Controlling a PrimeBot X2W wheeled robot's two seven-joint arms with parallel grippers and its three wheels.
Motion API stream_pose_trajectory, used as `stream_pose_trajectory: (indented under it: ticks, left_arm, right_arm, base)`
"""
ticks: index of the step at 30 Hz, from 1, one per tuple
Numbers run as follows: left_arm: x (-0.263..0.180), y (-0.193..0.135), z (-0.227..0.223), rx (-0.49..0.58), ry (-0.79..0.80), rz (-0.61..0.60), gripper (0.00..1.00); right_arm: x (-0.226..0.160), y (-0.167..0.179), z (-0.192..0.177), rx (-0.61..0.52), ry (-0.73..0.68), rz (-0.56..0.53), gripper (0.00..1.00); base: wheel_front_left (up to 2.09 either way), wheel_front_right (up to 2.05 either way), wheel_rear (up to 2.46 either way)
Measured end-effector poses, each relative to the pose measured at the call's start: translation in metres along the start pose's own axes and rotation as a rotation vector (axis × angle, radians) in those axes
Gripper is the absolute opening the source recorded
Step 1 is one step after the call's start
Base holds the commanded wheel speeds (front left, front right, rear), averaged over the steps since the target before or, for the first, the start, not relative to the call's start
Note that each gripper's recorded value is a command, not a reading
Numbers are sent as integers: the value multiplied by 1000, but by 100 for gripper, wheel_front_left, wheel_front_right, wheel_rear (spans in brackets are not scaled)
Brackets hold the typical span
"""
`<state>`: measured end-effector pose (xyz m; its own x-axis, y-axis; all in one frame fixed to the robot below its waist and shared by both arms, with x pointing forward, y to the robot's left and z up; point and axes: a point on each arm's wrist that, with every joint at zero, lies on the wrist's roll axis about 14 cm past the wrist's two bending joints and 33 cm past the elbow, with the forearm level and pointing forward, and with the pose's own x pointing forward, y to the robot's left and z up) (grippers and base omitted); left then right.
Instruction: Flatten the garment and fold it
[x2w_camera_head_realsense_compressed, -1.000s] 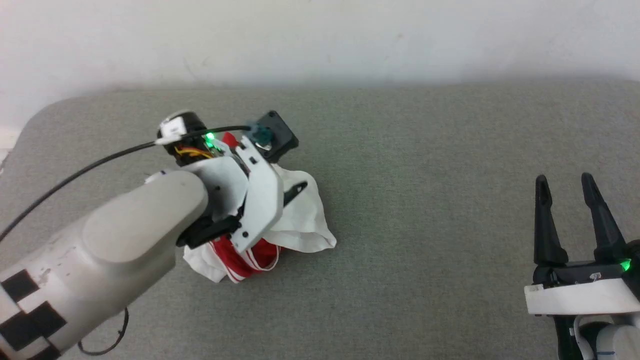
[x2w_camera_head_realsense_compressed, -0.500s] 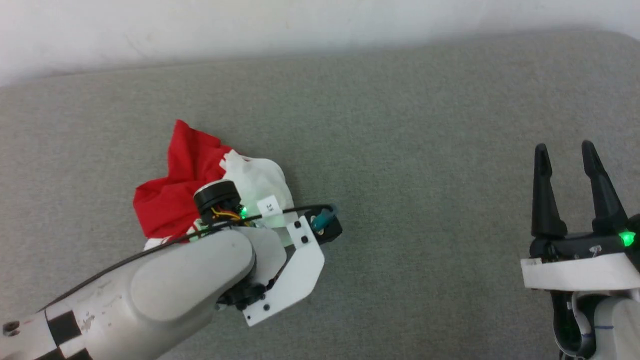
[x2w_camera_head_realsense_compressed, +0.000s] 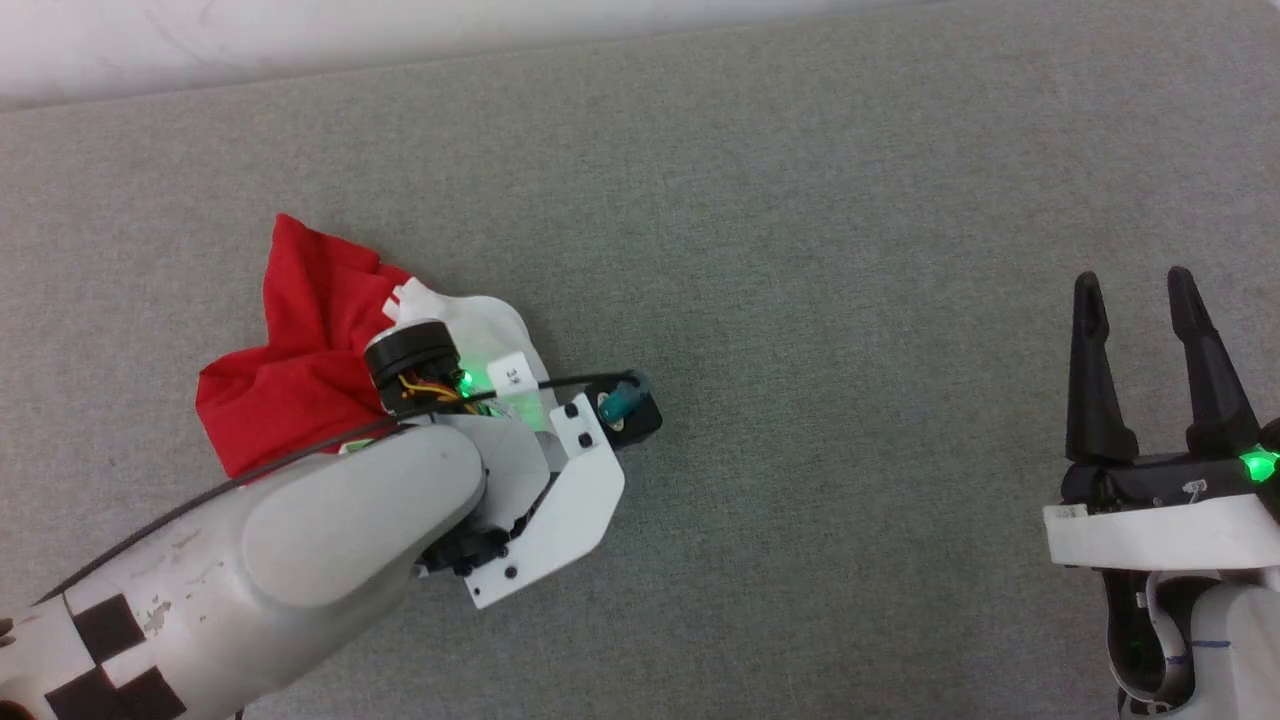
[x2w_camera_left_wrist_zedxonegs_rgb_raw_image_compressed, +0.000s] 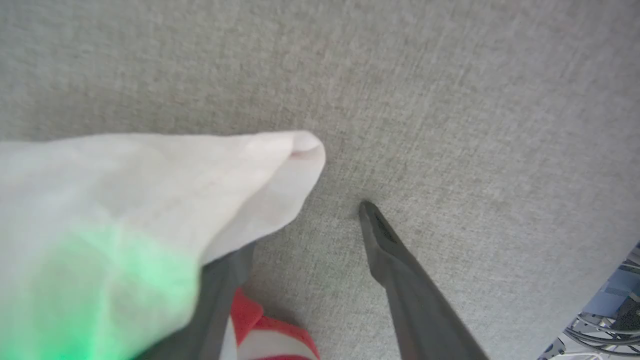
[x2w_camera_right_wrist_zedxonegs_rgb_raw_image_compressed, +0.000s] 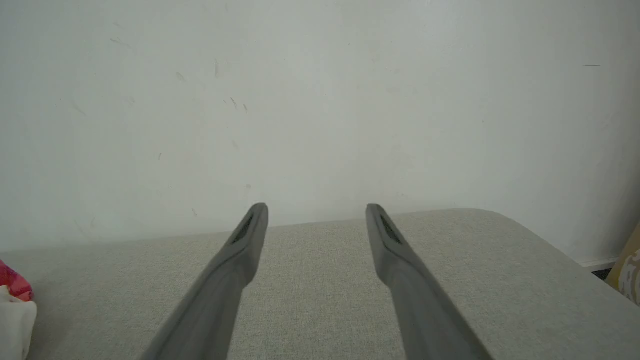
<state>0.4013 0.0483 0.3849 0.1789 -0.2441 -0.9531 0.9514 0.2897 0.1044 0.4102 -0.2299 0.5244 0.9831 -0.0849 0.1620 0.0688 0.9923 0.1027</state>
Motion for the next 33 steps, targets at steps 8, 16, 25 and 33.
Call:
stream_pose_trajectory:
  ticks: [8, 16, 25, 33]
  left_arm:
    - [-11, 23, 5, -40, -80, 69, 0]
    - [-25, 27, 11, -57, -176, 91, 0]
    - [-63, 25, 44, -28, -363, 113, 0]
    - [-100, 53, 55, -28, -434, 221, 100]
  right_arm:
    - [3, 11, 3, 15, -11, 30, 100]
    - [4, 19, 6, 27, -22, 53, 100]
    - [-1, 25, 11, 32, -32, 67, 100]
    - [-5, 32, 18, 37, -46, 90, 100]
  base:
    - [0, 0, 0]
    - [0, 0, 0]
    - [0, 0, 0]
    - [0, 0, 0]
